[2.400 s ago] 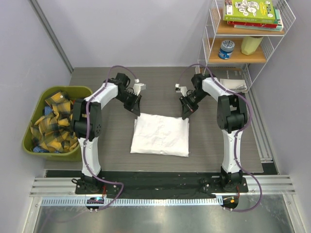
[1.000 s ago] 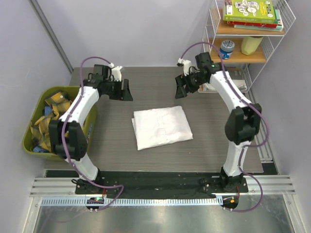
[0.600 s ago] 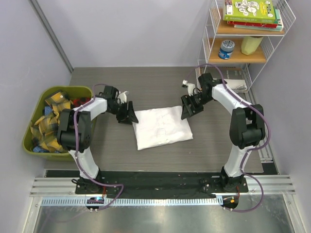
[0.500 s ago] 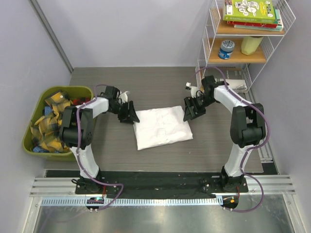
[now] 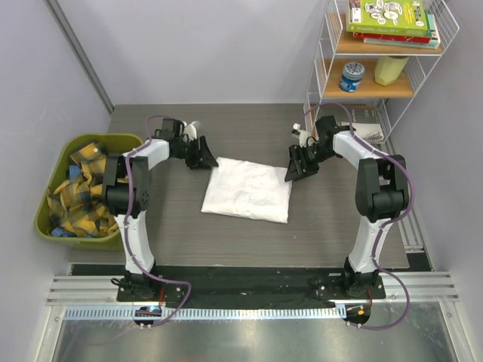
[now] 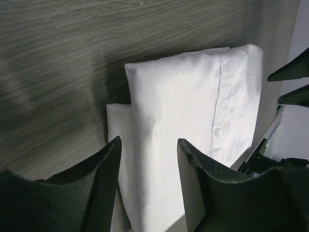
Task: Fold and stack the long sleeve shirts
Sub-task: Fold the shirt
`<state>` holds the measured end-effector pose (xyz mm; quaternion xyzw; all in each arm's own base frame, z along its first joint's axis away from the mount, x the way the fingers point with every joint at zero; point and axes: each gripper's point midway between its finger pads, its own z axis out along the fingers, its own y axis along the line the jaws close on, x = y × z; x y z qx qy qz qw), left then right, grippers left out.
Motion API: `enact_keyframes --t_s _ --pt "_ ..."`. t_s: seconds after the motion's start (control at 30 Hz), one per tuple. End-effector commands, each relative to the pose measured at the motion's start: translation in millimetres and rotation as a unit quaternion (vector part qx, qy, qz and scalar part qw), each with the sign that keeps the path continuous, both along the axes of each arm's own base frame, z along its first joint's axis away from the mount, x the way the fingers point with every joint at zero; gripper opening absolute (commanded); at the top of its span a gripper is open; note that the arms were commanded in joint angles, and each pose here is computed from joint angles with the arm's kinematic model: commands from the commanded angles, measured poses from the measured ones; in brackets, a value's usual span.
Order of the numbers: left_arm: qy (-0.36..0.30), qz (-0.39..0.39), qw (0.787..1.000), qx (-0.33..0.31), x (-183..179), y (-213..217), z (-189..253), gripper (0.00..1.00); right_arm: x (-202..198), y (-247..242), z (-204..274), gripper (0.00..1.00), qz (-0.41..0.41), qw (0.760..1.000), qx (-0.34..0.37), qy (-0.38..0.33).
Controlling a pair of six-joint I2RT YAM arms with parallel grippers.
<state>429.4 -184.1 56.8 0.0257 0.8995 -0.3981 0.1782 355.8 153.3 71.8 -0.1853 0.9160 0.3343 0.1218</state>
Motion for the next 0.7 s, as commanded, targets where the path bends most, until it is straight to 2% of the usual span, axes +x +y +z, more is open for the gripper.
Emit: enact_keyframes --t_s 0.0,0.03,0.07,0.1,0.13,0.17,0.2,0.23,0.3,0.33,0.37,0.4,0.47,0.57,0.67 --pt "-0.114 0.003 0.993 -0.02 -4.7 6.3 88.2 0.59 4.8 12.3 63.0 0.56 -0.01 0.996 0.059 -0.058" --pt "-0.115 0.005 0.993 -0.02 -18.3 8.1 90.8 0.62 -0.2 18.3 75.8 0.57 -0.008 0.994 0.086 -0.066" --pt "-0.144 0.005 0.989 -0.026 -27.6 7.8 114.9 0.65 -9.2 25.3 98.8 0.59 -0.028 0.991 0.117 -0.063" --pt "-0.147 -0.016 0.988 -0.047 -42.4 0.4 125.1 0.69 -30.7 36.9 101.6 0.65 -0.02 0.986 0.164 -0.033" --pt "-0.131 -0.027 0.99 -0.054 -58.9 -4.1 121.3 0.71 -30.7 49.6 110.1 0.68 -0.014 0.98 0.191 -0.054" --pt "-0.128 -0.04 0.989 -0.065 -74.1 -10.2 128.9 0.73 -41.4 60.7 122.3 0.71 -0.029 0.975 0.216 -0.033" --pt "-0.116 -0.064 0.988 -0.077 -90.9 -25.6 127.6 0.75 -57.7 70.7 110.1 0.73 -0.028 0.972 0.231 -0.001" --pt "-0.077 -0.077 0.99 -0.095 -111.1 -35.2 117.1 0.75 -63.2 93.2 113.1 0.74 0.003 0.969 0.246 -0.023" --pt "-0.059 -0.112 0.985 -0.118 -134.6 -62.9 111.3 0.76 -78.7 115.4 98.7 0.75 0.01 0.967 0.253 0.022" --pt "-0.031 -0.126 0.982 -0.137 -152.3 -71.0 100.1 0.75 -81.1 129.6 96.7 0.75 0.025 0.964 0.263 0.022" --pt "-0.006 -0.12 0.981 -0.152 -158.3 -79.8 98.7 0.75 -93.1 145.8 92.5 0.75 0.041 0.961 0.269 0.043" --pt "-0.013 -0.134 0.978 -0.161 -161.7 -91.6 95.1 0.75 -99.9 153.2 75.1 0.74 0.029 0.959 0.268 0.088" --pt "0.013 -0.134 0.975 -0.174 -168.7 -98.0 85.4 0.75 -101.1 163.7 64.3 0.74 0.037 0.956 0.28 0.085" --pt "0.028 -0.12 0.978 -0.168 -163.4 -97.0 58.2 0.75 -101.2 158.8 23.1 0.72 0.012 0.953 0.271 0.138" --pt "0.088 -0.083 0.981 -0.149 -160.3 -80.5 12.8 0.75 -104.3 145.1 -13.2 0.72 -0.028 0.947 0.257 0.191"
